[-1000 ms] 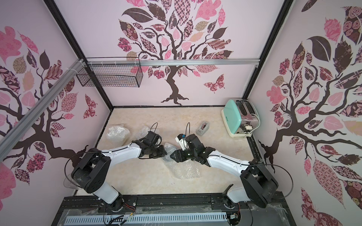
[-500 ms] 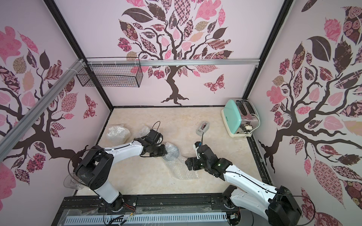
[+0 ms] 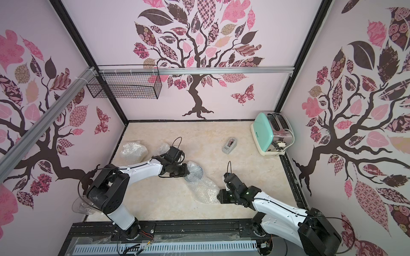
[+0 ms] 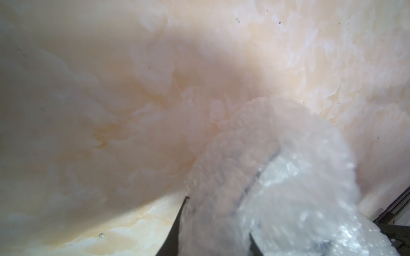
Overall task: Wrap bowls in bubble wrap
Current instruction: Wrap the bowl in bubble wrap.
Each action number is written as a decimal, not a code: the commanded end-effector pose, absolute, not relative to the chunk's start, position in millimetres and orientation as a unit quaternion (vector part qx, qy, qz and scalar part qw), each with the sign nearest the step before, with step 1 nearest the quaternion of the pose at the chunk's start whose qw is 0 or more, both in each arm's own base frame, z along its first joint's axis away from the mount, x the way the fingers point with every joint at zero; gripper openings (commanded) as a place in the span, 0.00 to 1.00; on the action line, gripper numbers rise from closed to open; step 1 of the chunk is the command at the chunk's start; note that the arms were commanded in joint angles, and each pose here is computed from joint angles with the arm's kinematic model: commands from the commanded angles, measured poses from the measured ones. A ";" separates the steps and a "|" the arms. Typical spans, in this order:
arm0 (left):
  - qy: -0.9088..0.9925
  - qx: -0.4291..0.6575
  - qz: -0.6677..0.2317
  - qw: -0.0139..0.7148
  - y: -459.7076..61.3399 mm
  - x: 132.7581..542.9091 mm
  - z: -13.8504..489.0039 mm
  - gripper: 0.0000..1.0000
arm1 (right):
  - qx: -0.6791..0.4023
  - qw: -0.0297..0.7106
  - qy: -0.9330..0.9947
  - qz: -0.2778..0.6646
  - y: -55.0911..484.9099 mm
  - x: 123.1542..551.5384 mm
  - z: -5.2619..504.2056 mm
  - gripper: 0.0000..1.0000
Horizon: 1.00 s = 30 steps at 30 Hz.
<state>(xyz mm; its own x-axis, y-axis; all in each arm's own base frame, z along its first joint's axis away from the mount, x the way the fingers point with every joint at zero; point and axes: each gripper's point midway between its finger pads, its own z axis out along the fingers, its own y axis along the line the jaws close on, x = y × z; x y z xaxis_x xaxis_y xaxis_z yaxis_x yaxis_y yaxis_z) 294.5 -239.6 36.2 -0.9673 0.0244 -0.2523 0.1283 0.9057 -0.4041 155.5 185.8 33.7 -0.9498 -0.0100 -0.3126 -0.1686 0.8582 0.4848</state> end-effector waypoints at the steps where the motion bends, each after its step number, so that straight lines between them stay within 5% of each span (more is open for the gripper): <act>1: 0.979 0.042 -0.174 0.094 -226.0 284.9 11.7 0.17 | -0.054 0.156 0.950 0.267 190.5 158.4 38.7 0.22; 5: 0.979 0.044 -0.173 0.093 -225.6 284.2 10.1 0.15 | -0.055 0.183 0.938 0.290 199.7 168.6 66.9 0.10; 16: 0.979 0.049 -0.176 0.087 -225.7 280.3 6.4 0.12 | -0.131 0.310 0.831 0.443 286.3 232.1 197.2 0.04; 21: 0.977 0.059 -0.184 0.089 -229.1 276.8 8.4 0.12 | -0.139 0.332 0.823 0.439 320.2 274.6 196.5 0.02; 30: 0.973 0.071 -0.199 0.098 -234.9 274.9 15.6 0.11 | -0.129 0.260 0.859 0.422 357.0 305.8 121.4 0.01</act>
<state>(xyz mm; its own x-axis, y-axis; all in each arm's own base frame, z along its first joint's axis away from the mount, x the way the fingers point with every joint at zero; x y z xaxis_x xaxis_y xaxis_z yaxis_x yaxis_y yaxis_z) 295.5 -244.3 35.2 -0.9605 0.0481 -0.2741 0.1646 0.8924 -0.4202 296.6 341.8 110.2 -0.8489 -0.0115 -0.5284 -0.4069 0.6524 0.6394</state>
